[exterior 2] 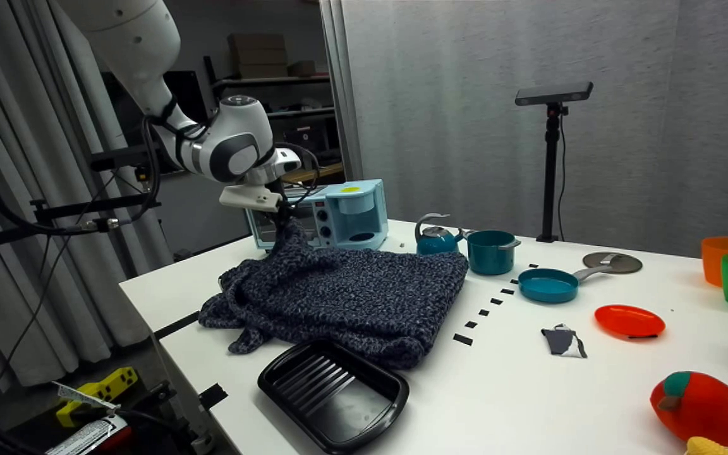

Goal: Unfold the towel

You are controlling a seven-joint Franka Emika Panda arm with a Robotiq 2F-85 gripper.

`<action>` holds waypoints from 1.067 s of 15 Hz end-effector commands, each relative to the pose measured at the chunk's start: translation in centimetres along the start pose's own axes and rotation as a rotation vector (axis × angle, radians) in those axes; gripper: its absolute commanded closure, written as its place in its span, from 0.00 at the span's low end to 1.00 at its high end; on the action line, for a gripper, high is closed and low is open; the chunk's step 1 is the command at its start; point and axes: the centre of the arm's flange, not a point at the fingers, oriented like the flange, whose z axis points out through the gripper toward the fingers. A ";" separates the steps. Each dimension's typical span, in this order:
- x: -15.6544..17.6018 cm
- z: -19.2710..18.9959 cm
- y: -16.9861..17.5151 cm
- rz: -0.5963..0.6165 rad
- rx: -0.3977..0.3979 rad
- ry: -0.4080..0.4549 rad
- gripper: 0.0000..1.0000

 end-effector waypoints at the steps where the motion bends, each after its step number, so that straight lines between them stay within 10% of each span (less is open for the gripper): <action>1: 0.2 0.3 0.6 0.029 0.069 0.053 0.99; 16: 0.8 0.9 0.0 0.099 0.263 0.134 0.99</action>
